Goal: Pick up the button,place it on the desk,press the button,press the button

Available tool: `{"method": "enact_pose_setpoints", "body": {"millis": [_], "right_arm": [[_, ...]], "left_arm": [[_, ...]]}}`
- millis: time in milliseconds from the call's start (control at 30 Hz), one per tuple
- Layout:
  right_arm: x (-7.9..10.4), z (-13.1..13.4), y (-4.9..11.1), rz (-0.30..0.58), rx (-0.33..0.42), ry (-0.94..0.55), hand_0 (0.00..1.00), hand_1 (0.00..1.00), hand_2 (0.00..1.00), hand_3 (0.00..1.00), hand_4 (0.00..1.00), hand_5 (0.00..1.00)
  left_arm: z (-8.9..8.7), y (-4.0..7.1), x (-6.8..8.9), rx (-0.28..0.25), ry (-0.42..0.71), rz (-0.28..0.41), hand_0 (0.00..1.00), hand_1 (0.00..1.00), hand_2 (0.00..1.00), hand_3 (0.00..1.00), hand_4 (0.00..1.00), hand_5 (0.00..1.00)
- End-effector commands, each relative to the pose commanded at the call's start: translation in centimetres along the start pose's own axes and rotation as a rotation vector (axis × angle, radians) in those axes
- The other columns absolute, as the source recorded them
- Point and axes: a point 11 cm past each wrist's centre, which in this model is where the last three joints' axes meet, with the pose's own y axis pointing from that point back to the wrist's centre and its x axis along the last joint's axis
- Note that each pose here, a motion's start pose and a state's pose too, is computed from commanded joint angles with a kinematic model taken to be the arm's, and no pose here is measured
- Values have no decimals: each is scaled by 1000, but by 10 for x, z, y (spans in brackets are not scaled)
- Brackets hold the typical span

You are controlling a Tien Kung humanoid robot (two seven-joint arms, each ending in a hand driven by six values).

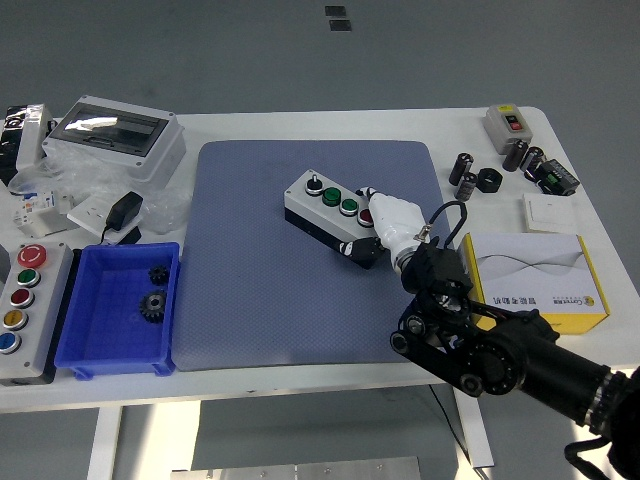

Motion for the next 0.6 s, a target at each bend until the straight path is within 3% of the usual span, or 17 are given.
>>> {"method": "enact_pose_setpoints", "body": {"millis": [100, 133, 300, 333, 400, 600], "right_arm": [[2, -2, 2, 5, 29, -17, 117, 322, 353, 629, 301, 75], [4, -3, 3, 8, 44, -25, 92, 300, 331, 514, 193, 2], [10, -6, 11, 11, 136, -97, 92, 300, 331, 514, 193, 2], [11, -7, 13, 9, 152, -112, 93, 298, 337, 394, 141, 2], [13, -8, 17, 2, 191, -134, 93, 298, 337, 394, 141, 2], [19, -16, 40, -68, 402, -30, 92, 293, 341, 375, 122, 2]], "left_arm": [[0, 0, 0, 0, 0, -1, 624, 585, 526, 580, 630, 131], [-1, 0, 0, 0, 1, -1, 624, 585, 526, 581, 633, 133], [-1, 0, -1, -1, 1, -2, 624, 585, 526, 581, 633, 133], [-1, 0, -2, -1, 1, -3, 624, 586, 527, 582, 635, 133], [-1, 0, -2, -2, 1, -4, 624, 586, 527, 582, 635, 133], [-2, 0, -3, -1, -1, -4, 624, 585, 527, 583, 637, 135]]}}
